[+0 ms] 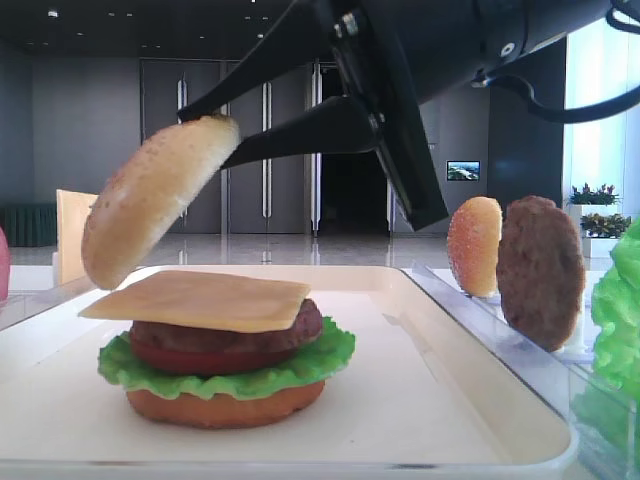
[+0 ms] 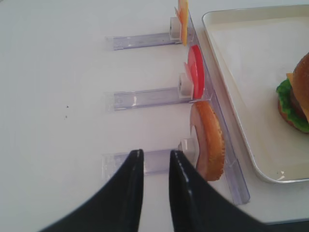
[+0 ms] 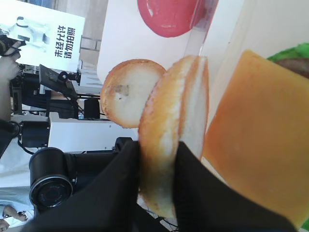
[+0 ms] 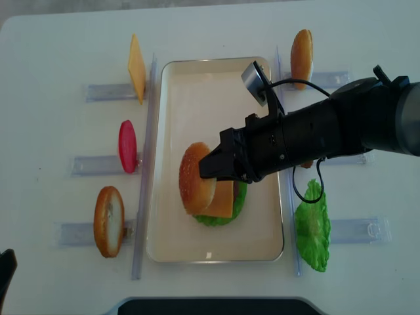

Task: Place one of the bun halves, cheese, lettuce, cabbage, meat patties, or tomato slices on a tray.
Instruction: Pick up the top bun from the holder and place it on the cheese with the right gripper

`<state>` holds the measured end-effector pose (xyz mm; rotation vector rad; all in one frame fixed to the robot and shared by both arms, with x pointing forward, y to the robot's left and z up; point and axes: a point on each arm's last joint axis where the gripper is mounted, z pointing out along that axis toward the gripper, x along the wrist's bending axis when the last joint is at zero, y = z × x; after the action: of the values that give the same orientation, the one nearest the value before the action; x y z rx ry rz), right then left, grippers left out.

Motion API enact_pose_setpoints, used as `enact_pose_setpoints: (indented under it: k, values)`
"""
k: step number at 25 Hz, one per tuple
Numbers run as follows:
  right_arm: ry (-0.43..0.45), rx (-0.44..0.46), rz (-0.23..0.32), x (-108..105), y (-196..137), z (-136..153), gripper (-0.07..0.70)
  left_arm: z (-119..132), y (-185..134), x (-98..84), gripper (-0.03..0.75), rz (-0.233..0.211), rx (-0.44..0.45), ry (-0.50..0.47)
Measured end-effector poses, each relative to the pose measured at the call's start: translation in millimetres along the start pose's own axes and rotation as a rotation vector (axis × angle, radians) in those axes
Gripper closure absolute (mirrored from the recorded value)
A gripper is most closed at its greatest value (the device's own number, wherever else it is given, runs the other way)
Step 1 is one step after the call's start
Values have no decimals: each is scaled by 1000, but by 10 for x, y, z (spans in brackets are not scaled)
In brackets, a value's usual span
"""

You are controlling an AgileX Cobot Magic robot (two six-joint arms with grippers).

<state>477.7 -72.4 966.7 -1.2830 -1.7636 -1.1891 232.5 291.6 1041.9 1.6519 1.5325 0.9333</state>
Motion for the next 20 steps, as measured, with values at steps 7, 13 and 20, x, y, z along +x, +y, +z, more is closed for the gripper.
enact_pose_setpoints:
  k: [7,13,20]
  values:
    - [-30,-6,-12,-28,5,0,451,0,0,0,575,7,0,0]
    - [-29,-5,-16,-45,20,-32,451,0,0,0,575,7,0,0]
    - [-37,0,-24,-52,16,-32,451,0,0,0,575,7,0,0]
